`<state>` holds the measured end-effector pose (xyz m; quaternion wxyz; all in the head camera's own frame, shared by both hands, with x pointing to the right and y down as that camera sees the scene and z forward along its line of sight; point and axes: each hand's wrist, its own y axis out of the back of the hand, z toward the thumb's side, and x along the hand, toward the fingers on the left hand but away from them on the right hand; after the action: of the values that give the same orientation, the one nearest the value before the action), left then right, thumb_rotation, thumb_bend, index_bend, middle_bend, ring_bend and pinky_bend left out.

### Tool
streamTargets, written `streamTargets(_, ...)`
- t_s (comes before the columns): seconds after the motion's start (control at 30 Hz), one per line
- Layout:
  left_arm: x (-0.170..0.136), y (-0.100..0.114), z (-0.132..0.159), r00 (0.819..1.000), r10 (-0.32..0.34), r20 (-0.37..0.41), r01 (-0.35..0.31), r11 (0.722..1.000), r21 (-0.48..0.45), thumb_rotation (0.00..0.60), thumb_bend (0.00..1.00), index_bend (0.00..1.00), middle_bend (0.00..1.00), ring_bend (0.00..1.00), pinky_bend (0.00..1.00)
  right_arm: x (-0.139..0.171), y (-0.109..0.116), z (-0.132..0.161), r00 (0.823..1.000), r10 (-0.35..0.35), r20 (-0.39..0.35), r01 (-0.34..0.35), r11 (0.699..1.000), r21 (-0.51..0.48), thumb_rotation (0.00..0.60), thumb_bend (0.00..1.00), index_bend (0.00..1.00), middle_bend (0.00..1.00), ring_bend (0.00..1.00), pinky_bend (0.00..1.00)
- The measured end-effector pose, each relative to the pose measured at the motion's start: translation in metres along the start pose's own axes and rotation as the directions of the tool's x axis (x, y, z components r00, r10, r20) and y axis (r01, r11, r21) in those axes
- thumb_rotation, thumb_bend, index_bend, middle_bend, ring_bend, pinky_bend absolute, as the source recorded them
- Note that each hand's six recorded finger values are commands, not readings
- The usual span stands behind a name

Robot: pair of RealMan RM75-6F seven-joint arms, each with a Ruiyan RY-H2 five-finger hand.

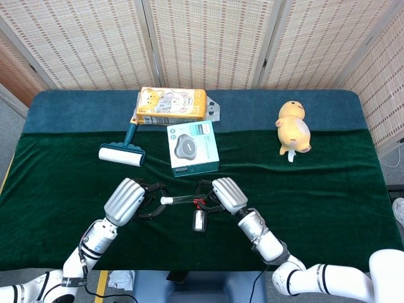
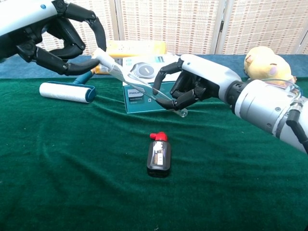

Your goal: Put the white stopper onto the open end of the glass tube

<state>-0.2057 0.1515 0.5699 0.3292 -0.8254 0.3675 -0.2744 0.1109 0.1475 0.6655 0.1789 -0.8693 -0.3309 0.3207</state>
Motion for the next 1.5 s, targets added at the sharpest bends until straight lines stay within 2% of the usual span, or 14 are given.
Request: streamTargets(1.5,0.001,-0.003,0.003,1.0,0.009,0.007,-0.008,1.0,-0.026,0.6,0.63,0.65,0.99,0.85,0.71,-0.006,-0.008,0.009,1.0,0.006,-0.013,-0.006,1.0,-0.021,0.559,0.78,0.91,1.0,1.0,1.0)
